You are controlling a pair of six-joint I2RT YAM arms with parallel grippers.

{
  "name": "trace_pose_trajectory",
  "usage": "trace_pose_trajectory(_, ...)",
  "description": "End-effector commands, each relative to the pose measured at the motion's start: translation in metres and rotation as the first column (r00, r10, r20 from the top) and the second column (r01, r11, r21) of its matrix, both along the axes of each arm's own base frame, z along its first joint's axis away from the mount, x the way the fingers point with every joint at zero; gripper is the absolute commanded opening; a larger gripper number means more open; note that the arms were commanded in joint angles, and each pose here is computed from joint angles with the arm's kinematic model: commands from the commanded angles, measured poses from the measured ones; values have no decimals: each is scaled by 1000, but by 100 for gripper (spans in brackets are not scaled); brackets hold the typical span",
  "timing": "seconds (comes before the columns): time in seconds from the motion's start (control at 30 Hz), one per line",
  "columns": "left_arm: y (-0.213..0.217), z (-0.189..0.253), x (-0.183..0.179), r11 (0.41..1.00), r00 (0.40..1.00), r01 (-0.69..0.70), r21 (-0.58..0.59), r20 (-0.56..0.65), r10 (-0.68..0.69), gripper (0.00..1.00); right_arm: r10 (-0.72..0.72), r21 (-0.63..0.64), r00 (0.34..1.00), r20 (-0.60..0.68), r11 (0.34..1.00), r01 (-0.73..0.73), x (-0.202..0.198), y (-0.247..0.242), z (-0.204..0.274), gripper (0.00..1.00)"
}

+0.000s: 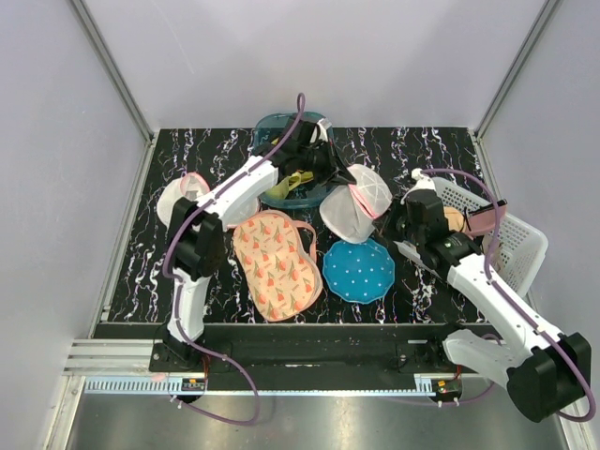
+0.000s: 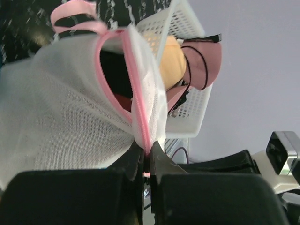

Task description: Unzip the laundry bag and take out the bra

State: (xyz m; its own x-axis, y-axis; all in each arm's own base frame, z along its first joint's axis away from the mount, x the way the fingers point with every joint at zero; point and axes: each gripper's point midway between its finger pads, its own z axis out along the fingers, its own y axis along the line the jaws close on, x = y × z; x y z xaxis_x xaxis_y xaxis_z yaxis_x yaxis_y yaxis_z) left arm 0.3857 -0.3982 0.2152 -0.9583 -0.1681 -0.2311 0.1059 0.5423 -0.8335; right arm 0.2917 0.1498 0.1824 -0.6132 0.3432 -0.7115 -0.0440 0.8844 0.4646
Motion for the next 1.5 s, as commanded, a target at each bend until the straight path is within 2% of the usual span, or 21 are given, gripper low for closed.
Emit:
trace_pose_trajectory(0.0,-6,20,44,998,994,-22,-51,106,27,5,76,43,997,-7,996,-75,-2,21,16,0)
trace_pose_trajectory(0.03,-11,20,43,999,993,2,-53,119,4,32,80,49,997,5,996,-80,1,23,20,0)
trace_pose_trajectory(0.13,-12,27,28,997,987,74,-15,143,-71,75,77,57,997,10,995,-77,6,26,23,0)
trace_pose_trajectory(0.2,-5,40,20,997,982,82,-1,173,-81,82,78,63,997,9,995,-79,8,28,23,0)
trace_pose_trajectory(0.23,2,30,14,996,983,82,34,163,-86,85,79,66,997,18,995,-80,10,29,25,0)
trace_pose_trajectory(0.27,11,50,9,998,975,53,39,212,-60,91,82,64,997,12,995,-82,11,30,23,0)
trace_pose_trajectory(0.4,30,55,-11,997,971,6,82,240,-25,92,85,69,996,15,994,-86,16,33,22,0)
trace_pose_trajectory(0.5,30,42,-30,996,978,12,90,204,-30,96,89,74,996,16,993,-90,19,36,22,0)
trace_pose_trajectory(0.7,1,22,-47,998,989,52,42,133,-57,96,96,80,995,10,992,-96,22,39,21,0)
trace_pose_trajectory(1.03,-28,-2,-38,998,996,55,26,75,-57,92,86,79,996,12,993,-87,19,36,20,0)
trace_pose_trajectory(1.1,-28,-3,-35,999,996,43,31,76,-45,81,89,78,996,6,993,-89,18,36,17,0)
trace_pose_trajectory(1.17,-28,1,-31,999,996,30,28,88,-32,59,86,75,996,9,993,-86,18,35,18,0)
trace_pose_trajectory(1.2,-26,3,-30,999,995,26,26,93,-28,30,83,67,997,6,994,-83,17,34,17,0)
trace_pose_trajectory(1.27,-19,6,-23,1000,995,2,28,96,-5,4,65,49,998,8,997,-65,17,28,16,0)
trace_pose_trajectory(1.3,-16,9,-21,1000,995,-4,24,100,2,0,60,31,998,4,998,-60,16,24,13,0)
trace_pose_trajectory(1.47,9,24,0,998,990,-58,9,129,56,0,-30,-66,999,15,997,30,13,-9,10,0)
